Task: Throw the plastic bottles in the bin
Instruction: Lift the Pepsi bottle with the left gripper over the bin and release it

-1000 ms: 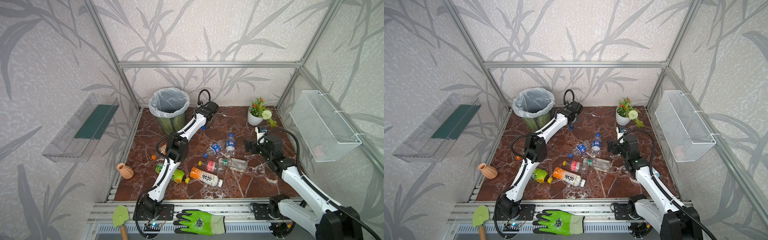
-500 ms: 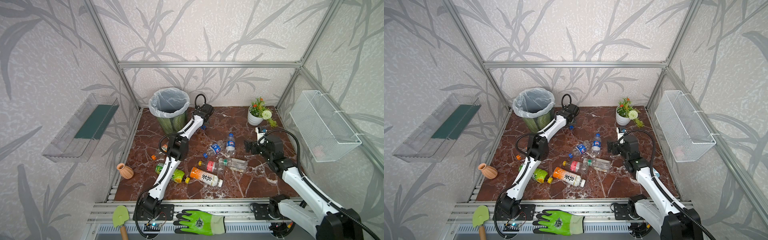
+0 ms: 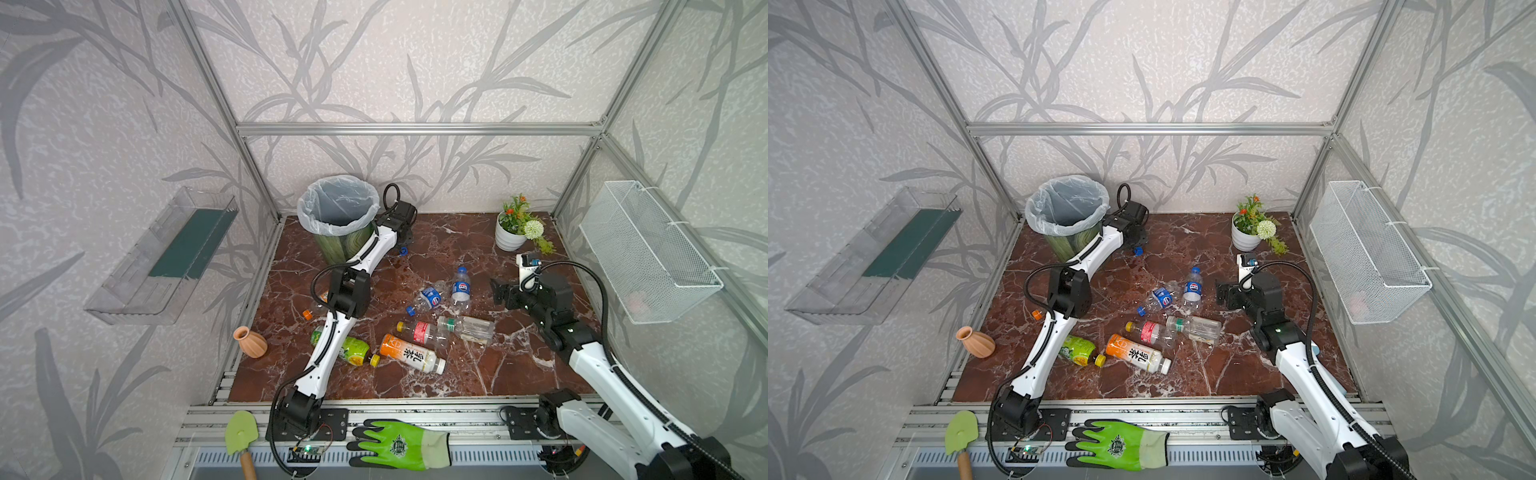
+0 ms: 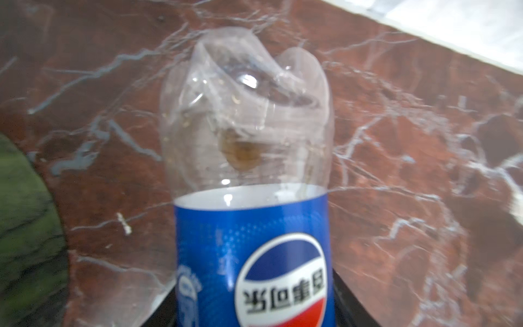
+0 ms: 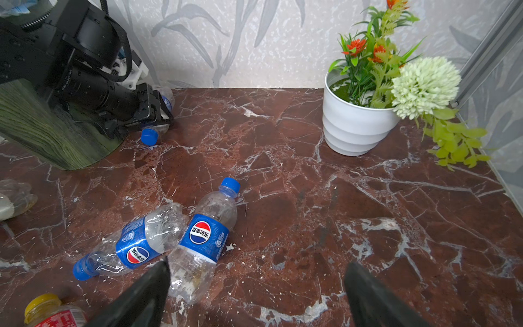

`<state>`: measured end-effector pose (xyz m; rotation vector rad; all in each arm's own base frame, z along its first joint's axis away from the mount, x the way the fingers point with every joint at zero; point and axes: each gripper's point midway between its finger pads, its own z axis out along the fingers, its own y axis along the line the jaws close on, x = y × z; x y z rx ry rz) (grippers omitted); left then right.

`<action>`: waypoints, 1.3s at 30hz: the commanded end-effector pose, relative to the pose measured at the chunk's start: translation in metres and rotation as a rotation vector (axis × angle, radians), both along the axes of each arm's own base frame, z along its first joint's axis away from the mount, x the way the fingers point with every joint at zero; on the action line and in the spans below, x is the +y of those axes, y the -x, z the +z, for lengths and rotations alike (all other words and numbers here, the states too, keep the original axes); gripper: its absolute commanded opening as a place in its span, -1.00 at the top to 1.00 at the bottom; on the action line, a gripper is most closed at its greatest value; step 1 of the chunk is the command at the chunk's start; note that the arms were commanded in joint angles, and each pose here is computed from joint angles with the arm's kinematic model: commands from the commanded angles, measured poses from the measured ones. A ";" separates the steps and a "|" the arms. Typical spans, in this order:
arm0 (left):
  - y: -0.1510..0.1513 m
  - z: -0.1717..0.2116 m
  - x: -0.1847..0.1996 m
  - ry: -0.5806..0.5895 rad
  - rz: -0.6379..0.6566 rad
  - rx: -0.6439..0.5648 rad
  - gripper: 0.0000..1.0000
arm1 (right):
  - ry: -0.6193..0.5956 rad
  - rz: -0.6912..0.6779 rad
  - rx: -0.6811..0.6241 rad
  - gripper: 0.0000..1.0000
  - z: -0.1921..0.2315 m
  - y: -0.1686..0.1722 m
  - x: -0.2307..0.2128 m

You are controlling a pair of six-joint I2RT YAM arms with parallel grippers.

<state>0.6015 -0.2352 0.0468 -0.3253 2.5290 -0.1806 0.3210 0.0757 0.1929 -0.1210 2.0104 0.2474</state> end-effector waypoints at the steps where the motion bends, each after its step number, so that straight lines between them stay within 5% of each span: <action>1: -0.001 0.076 -0.018 0.066 -0.086 -0.115 0.11 | -0.011 -0.009 -0.007 -0.92 0.000 0.005 -0.001; 9: 0.020 0.171 -0.050 0.022 -0.219 -0.311 0.19 | -0.021 -0.014 -0.030 -0.92 0.007 0.010 -0.003; 21: 0.103 0.351 -0.077 -0.019 -0.391 -0.753 0.20 | -0.026 -0.016 -0.063 -0.92 0.016 0.008 -0.003; 30: 0.203 0.476 -0.005 -0.181 -0.321 -1.145 0.26 | -0.040 0.006 -0.082 -0.91 0.022 -0.004 0.004; 35: 0.235 0.494 0.044 -0.315 -0.239 -1.198 0.26 | -0.070 0.017 -0.095 -0.89 0.027 -0.009 0.009; 39: 0.231 0.484 0.068 -0.350 -0.180 -1.164 0.25 | -0.085 0.028 -0.093 -0.88 0.031 -0.013 0.013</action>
